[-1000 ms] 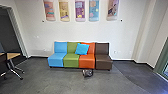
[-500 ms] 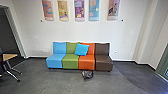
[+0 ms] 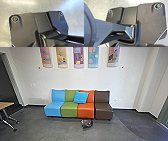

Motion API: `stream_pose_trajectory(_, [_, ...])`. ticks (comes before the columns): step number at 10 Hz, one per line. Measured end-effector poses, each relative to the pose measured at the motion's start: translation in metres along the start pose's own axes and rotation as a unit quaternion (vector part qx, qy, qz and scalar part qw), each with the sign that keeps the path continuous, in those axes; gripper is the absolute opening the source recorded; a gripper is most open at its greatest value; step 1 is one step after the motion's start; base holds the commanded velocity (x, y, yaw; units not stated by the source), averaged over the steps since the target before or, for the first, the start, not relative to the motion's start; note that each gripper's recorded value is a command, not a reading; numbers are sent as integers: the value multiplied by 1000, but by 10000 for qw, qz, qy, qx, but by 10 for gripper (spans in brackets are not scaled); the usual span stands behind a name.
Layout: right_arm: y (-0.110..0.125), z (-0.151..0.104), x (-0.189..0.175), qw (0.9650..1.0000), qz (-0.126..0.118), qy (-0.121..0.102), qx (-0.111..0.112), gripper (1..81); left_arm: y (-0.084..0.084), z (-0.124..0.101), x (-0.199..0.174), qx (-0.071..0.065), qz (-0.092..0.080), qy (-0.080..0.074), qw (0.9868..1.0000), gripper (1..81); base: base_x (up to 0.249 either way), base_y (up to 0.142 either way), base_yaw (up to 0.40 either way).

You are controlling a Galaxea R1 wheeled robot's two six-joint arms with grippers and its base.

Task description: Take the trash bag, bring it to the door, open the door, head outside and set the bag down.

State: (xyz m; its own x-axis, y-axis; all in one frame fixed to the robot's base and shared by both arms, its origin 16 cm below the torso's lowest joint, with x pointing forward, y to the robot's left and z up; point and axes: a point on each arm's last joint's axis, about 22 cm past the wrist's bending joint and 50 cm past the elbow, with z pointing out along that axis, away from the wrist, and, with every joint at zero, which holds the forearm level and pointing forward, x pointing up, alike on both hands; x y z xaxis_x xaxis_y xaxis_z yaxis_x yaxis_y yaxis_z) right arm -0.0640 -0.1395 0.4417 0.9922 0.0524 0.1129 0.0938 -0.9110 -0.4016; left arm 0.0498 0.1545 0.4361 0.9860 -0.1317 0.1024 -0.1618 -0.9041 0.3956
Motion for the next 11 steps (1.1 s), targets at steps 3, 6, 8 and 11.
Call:
stream_pose_trajectory(3, [4, 0, 0, 10000, -4, -7, -47, 811, 0, 0, 0, -2, 0, 0, 10000, 811, 145, -64, 0])
stream_pose_trajectory(6, [3, 1, -1, 10000, -11, -8, -45, 811, 0, 0, 0, 2, -3, 0, 10000, 811, 138, -64, 0])
stream_pose_trajectory(8, [5, 0, -1, 10000, -14, -13, -61, 811, -1, 0, 0, 9, -4, -3, 10000, 811, 134, -32, 0])
stream_pose_trajectory(11, [6, 0, -2, 10000, -15, -16, -75, 811, 0, 0, -1, -2, -14, -4, 10000, 811, 134, 0, 0])
